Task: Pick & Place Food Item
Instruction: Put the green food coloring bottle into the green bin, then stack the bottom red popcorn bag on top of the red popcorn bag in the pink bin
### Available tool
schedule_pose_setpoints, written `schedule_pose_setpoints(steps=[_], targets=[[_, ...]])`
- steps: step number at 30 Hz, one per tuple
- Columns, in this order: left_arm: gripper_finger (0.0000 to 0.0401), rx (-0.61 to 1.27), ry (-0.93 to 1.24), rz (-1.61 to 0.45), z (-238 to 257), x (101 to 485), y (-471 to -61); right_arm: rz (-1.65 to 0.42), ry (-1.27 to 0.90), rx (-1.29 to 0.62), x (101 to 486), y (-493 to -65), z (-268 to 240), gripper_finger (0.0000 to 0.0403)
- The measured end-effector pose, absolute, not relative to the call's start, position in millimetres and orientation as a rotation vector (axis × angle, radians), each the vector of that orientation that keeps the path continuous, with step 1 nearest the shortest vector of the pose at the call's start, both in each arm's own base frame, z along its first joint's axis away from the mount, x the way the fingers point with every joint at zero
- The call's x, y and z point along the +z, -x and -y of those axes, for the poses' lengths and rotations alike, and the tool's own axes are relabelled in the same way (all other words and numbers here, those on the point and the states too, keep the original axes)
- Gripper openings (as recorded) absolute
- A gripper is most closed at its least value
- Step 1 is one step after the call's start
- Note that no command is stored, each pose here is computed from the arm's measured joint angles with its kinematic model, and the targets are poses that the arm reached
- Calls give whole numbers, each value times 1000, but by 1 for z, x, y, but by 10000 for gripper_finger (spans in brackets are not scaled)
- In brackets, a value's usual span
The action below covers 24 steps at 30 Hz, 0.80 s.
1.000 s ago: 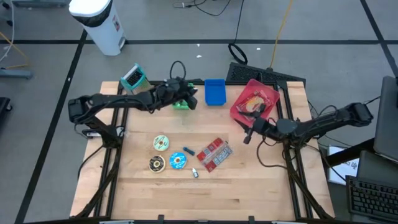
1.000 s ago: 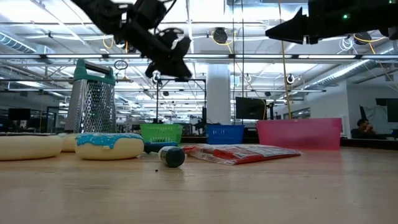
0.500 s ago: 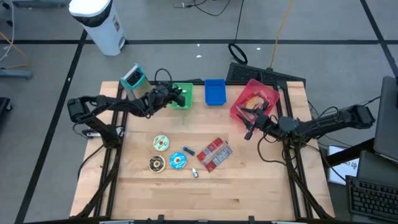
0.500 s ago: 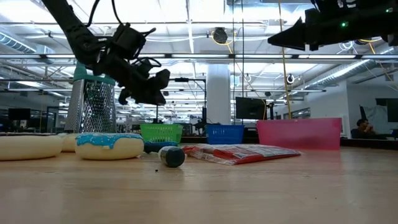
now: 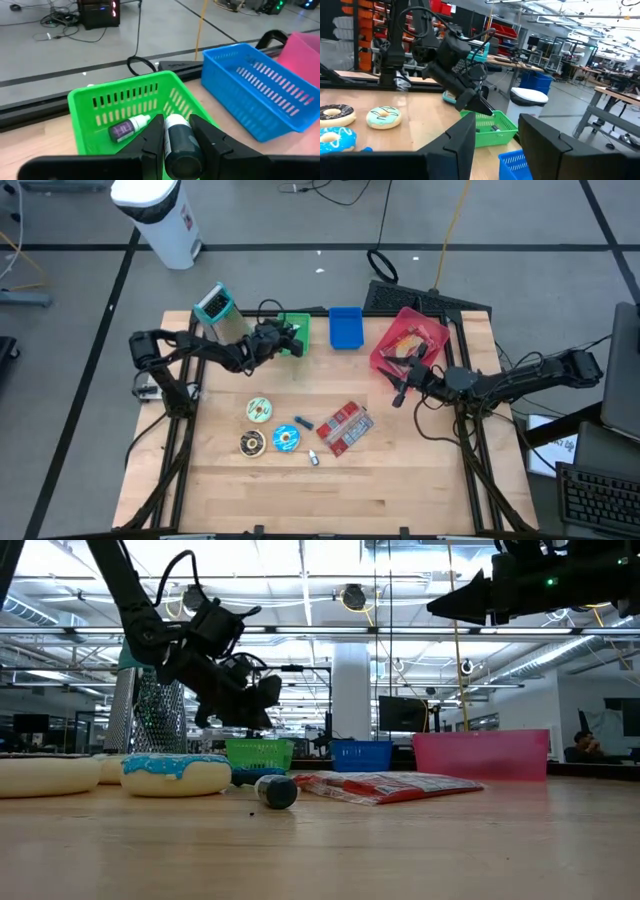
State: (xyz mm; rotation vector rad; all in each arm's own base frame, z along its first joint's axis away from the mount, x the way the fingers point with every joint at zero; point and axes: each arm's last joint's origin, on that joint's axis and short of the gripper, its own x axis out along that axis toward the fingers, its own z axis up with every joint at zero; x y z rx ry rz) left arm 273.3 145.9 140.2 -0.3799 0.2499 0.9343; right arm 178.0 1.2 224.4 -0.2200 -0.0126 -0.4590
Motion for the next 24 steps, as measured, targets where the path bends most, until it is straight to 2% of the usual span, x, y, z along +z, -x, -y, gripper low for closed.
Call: schedule_pose_setpoints(steps=[4, 13, 24], targets=[[89, 932, 380, -252, -145, 140, -274, 11, 222, -459, 224, -178, -1, 137], [94, 940, 383, -251, -146, 139, -273, 9, 222, -459, 224, -178, -1, 136], [183, 920, 412, -260, -151, 138, -270, 9, 223, -459, 224, -178, -1, 137]])
